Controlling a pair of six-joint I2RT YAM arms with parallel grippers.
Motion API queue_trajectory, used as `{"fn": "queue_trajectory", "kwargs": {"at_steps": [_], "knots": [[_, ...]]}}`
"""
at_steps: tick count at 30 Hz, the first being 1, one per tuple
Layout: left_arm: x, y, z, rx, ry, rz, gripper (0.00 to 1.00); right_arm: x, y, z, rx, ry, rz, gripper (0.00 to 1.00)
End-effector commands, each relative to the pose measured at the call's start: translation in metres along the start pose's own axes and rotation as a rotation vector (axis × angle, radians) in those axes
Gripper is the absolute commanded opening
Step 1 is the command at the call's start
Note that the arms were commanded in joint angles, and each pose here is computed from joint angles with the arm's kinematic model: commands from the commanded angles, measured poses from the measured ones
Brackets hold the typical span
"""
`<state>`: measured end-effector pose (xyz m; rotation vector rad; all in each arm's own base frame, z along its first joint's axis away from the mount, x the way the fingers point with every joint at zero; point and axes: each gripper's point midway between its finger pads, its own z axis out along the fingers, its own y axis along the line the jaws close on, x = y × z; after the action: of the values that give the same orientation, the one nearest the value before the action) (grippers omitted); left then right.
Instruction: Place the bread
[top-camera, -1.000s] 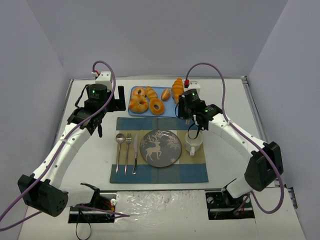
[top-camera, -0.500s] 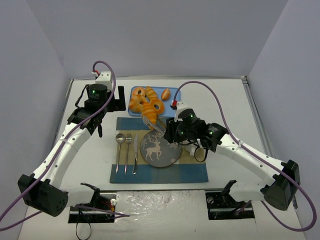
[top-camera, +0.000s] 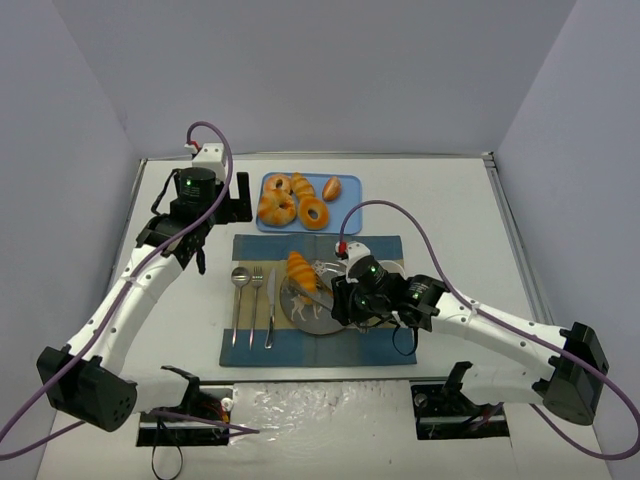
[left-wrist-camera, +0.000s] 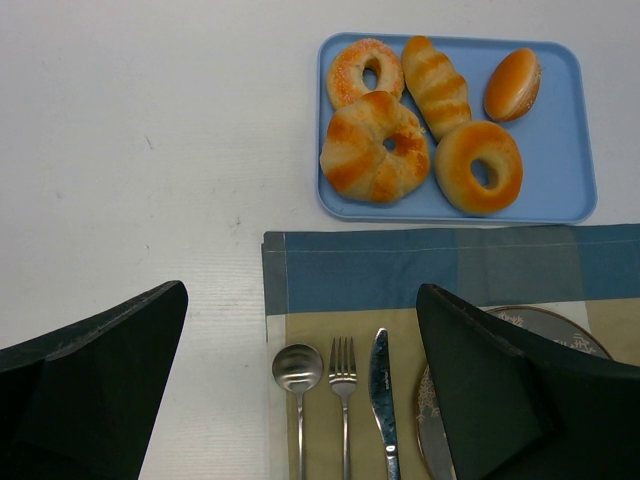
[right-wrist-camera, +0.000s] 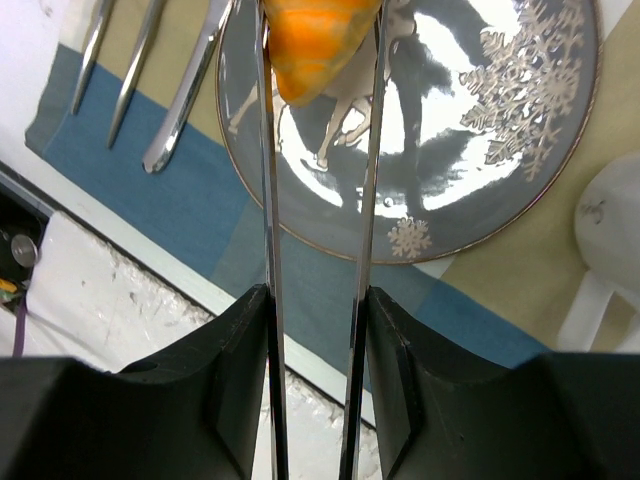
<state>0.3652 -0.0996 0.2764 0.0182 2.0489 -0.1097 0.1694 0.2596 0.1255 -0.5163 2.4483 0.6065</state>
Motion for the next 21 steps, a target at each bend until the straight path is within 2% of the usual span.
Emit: {"fn": "queue_trajectory", "kwargs": {"at_steps": [1, 6, 10, 21], "knots": [[-0.026, -0.004, -0.004, 0.013, -0.076, -0.007, 0.97, -0.008, 0.009, -0.001, -0.012, -0.061, 0.014, 0.34], [-0.025, -0.004, -0.005, 0.012, -0.076, -0.005, 0.97, 0.002, 0.004, 0.005, 0.026, -0.046, 0.011, 0.42], [-0.024, -0.005, -0.003, 0.012, -0.072, -0.005, 0.97, 0.002, 0.002, 0.002, 0.034, -0.060, 0.016, 0.53], [-0.024, -0.004, -0.003, 0.010, -0.072, -0.003, 0.97, -0.021, 0.001, -0.017, 0.065, -0.131, 0.005, 0.57]]}}
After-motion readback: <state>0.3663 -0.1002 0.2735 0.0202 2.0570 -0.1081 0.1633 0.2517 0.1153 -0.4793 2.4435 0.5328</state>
